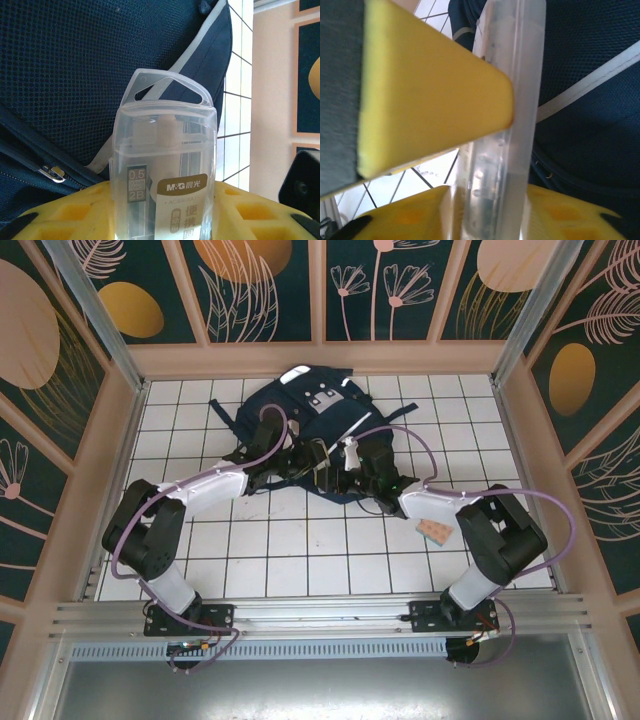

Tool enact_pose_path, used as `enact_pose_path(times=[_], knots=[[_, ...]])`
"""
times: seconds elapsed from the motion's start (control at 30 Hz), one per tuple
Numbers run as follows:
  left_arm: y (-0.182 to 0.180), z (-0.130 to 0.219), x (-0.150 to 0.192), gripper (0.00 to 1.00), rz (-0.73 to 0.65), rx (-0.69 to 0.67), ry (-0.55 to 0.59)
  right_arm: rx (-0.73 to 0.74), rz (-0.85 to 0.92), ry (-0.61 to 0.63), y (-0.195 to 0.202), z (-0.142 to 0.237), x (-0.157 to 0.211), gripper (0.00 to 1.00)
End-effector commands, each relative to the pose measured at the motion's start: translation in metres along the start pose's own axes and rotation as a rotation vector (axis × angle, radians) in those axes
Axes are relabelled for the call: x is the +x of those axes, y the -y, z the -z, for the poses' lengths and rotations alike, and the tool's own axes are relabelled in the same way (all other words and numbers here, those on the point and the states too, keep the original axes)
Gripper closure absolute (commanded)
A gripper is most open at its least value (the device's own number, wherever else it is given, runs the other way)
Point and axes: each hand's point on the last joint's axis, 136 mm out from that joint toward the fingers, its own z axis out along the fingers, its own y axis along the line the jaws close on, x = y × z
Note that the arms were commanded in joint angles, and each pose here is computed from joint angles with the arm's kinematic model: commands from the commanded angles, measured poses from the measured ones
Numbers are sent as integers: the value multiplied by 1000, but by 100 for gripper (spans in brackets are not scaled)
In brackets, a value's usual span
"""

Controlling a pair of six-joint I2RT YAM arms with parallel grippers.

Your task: Pack books, pencil case, and school supplies into a backpack

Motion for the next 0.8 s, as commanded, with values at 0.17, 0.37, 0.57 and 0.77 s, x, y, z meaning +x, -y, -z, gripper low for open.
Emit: enact_pose_path(times=[0.17,0.37,0.57,0.77], knots=[[17,4,-7,40,-26,56,22,-37,33,50,-14,0,-16,83],[29,10,-23,1,-117,17,64,-24,15,57,-10,8,-16,87],[36,31,-50,1,-263,-62,202,107,-81,82,28,33,-26,87],[29,19,-57,18,-408,-160,183,275,-251,166,82,80,-45,87]])
